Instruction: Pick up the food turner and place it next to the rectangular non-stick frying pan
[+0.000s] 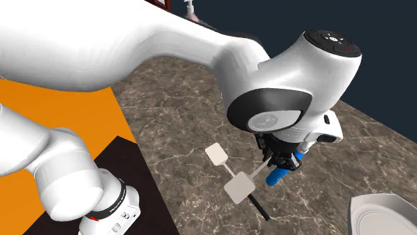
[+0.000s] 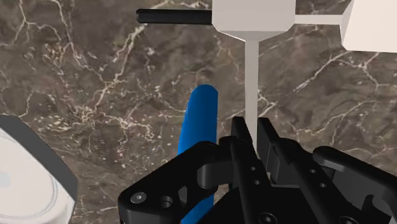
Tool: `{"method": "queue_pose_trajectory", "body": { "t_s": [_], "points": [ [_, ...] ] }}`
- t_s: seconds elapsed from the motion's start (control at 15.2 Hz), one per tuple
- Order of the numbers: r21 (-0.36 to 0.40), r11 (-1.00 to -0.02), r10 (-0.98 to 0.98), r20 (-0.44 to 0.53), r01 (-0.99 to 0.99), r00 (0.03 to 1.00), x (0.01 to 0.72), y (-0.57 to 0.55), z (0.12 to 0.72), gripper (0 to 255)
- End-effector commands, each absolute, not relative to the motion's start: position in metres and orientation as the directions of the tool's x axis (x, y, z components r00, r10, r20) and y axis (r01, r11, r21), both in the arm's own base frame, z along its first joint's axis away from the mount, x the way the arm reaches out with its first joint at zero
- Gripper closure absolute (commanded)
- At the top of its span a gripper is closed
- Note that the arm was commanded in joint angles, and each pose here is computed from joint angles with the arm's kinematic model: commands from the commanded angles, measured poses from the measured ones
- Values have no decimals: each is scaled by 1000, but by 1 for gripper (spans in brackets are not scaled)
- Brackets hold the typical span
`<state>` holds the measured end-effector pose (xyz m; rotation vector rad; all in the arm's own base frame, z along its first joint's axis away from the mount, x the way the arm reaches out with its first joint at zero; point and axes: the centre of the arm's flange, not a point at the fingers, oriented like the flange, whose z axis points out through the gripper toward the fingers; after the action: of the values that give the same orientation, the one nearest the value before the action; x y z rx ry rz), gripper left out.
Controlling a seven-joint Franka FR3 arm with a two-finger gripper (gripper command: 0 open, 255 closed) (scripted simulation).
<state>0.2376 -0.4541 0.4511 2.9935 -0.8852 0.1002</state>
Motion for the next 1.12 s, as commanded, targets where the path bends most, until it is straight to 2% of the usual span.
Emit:
{"method": "queue_pose_trajectory", "body": {
  "t_s": [0.0,1.06],
  "points": [
    [0,-840,-541,66,-542,838,216,-470,452,255],
    [0,-840,-541,66,-542,838,62,-597,447,255]
  ]
}}
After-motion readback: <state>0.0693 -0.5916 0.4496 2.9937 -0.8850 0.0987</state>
